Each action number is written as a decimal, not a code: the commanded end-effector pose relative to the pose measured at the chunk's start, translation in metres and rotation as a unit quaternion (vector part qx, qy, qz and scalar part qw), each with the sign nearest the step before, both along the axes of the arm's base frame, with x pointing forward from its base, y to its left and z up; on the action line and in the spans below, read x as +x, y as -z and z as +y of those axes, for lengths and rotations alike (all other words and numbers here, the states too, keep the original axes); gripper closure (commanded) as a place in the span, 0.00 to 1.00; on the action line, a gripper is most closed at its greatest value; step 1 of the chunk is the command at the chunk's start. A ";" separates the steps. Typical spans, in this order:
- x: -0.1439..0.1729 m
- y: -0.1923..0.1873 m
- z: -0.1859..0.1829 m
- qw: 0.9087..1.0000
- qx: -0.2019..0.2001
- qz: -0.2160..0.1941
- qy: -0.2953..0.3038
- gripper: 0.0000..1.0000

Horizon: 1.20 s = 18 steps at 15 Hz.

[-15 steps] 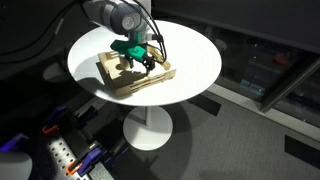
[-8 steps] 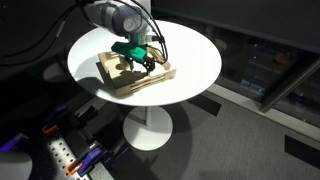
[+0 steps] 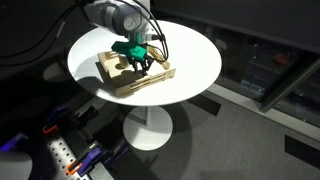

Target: Put the white cap on the white bottle

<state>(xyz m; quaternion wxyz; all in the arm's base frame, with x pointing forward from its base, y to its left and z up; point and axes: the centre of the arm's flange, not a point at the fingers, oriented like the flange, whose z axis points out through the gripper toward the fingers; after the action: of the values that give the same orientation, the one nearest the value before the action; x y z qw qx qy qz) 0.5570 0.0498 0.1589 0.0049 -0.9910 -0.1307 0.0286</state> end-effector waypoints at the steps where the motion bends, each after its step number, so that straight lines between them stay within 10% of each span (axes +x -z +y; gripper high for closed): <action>1: 0.007 -0.007 0.003 1.000 -0.006 -0.003 0.001 0.81; 16: 0.001 -0.103 0.026 1.000 0.002 0.024 -0.008 0.81; 17: 0.006 -0.085 0.026 1.000 -0.003 0.018 -0.012 0.56; 18: 0.005 -0.091 0.028 1.000 -0.003 0.019 -0.013 0.56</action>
<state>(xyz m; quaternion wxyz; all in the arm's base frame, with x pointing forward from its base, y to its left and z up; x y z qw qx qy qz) 0.5618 0.0778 0.2497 0.0043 -0.9885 -0.1432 0.0482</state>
